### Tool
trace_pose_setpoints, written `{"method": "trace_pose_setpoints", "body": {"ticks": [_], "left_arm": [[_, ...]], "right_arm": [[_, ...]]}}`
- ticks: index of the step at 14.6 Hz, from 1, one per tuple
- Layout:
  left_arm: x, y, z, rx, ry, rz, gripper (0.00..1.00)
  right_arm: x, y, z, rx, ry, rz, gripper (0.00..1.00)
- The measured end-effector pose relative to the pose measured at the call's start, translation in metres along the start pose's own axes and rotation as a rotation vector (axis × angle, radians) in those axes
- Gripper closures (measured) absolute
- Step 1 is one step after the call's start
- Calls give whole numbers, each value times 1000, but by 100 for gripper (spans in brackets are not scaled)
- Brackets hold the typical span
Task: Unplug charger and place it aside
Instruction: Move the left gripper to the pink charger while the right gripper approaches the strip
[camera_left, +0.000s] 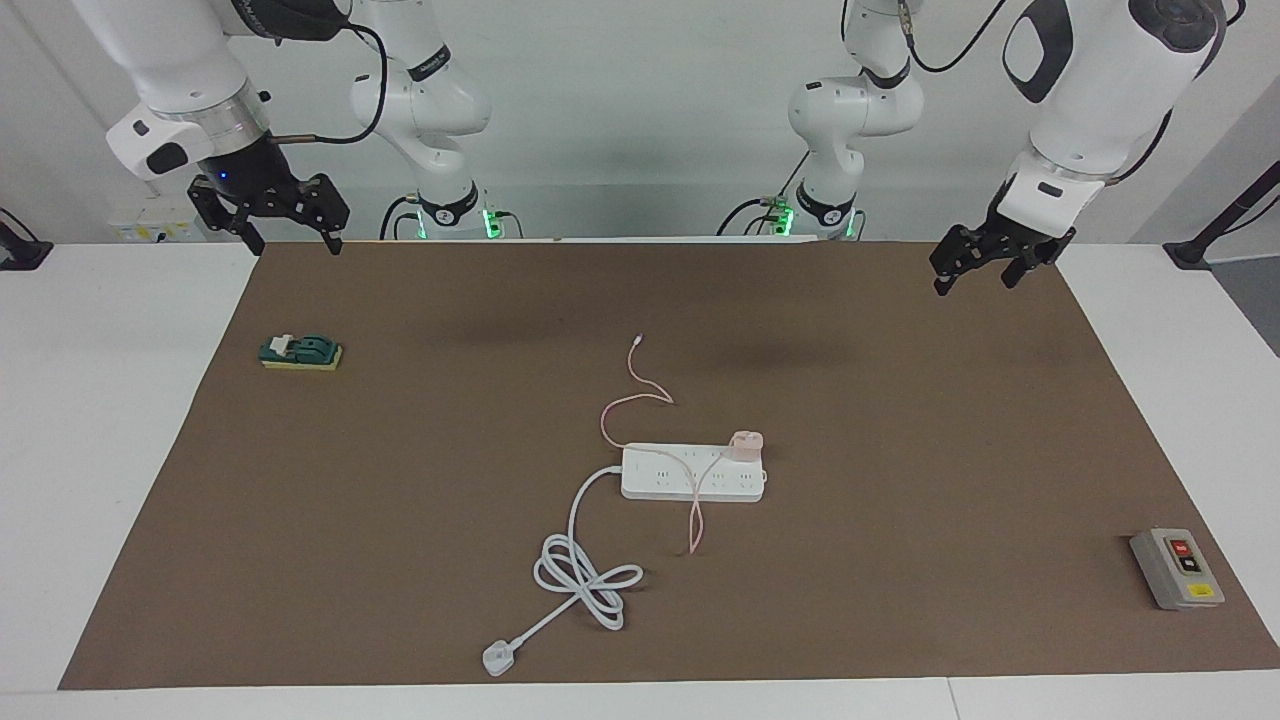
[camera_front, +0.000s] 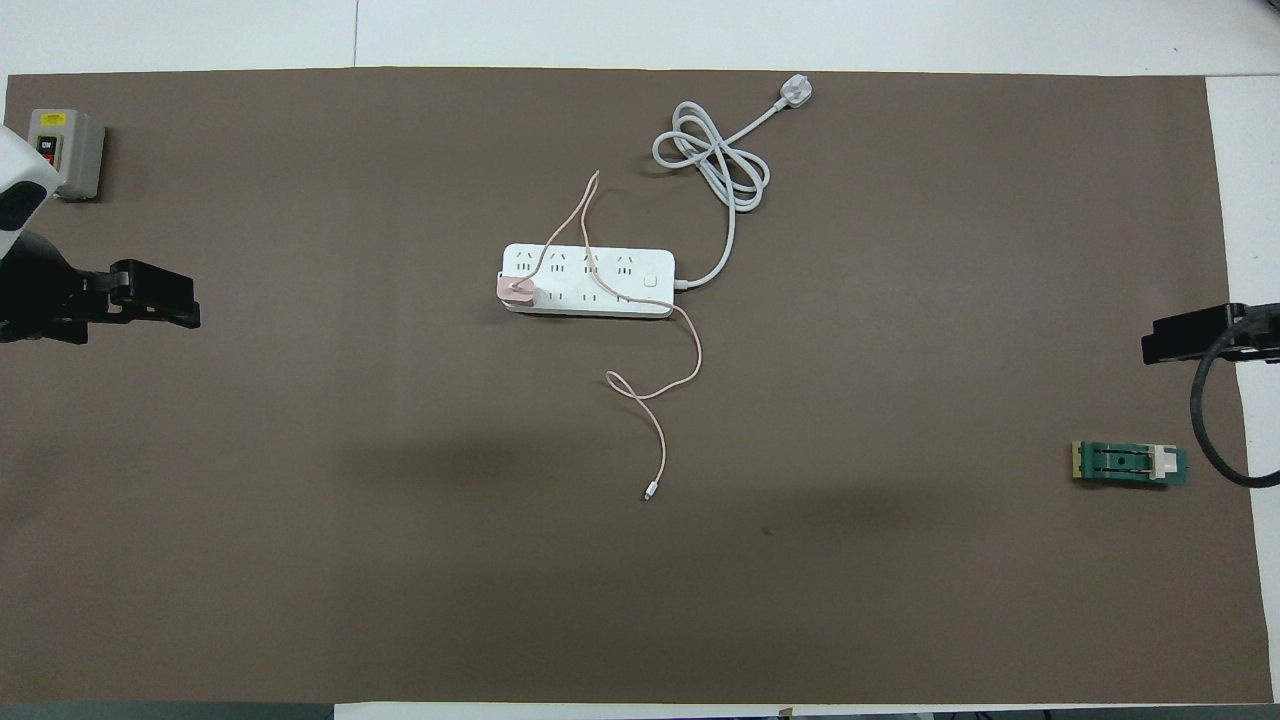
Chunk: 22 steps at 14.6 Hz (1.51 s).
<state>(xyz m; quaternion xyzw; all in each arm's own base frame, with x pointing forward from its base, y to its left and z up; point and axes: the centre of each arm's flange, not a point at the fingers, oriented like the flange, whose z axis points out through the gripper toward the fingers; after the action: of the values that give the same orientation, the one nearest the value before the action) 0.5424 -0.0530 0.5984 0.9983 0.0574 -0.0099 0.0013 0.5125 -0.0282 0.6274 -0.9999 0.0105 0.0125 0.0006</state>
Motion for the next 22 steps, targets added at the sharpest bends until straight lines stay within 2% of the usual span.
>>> {"method": "trace_pose_setpoints", "body": {"ticks": [4, 8, 11, 15, 18, 22], "left_arm": [[1, 3, 6, -1, 3, -269, 0], [3, 17, 23, 2, -4, -513, 0], [17, 48, 55, 9, -23, -724, 0], [49, 86, 94, -38, -37, -1009, 0], [59, 106, 112, -54, -49, -1121, 0], [62, 155, 133, -92, -36, -1226, 0]], "right_arm": [[-1, 0, 6, 0, -15, 30, 0], [-1, -16, 21, 3, -47, 174, 0], [0, -44, 35, 2, -75, 286, 0], [8, -89, 65, 70, -106, 482, 0], [24, -132, 95, 138, -143, 665, 0], [51, -163, 135, 301, -251, 932, 0]]}}
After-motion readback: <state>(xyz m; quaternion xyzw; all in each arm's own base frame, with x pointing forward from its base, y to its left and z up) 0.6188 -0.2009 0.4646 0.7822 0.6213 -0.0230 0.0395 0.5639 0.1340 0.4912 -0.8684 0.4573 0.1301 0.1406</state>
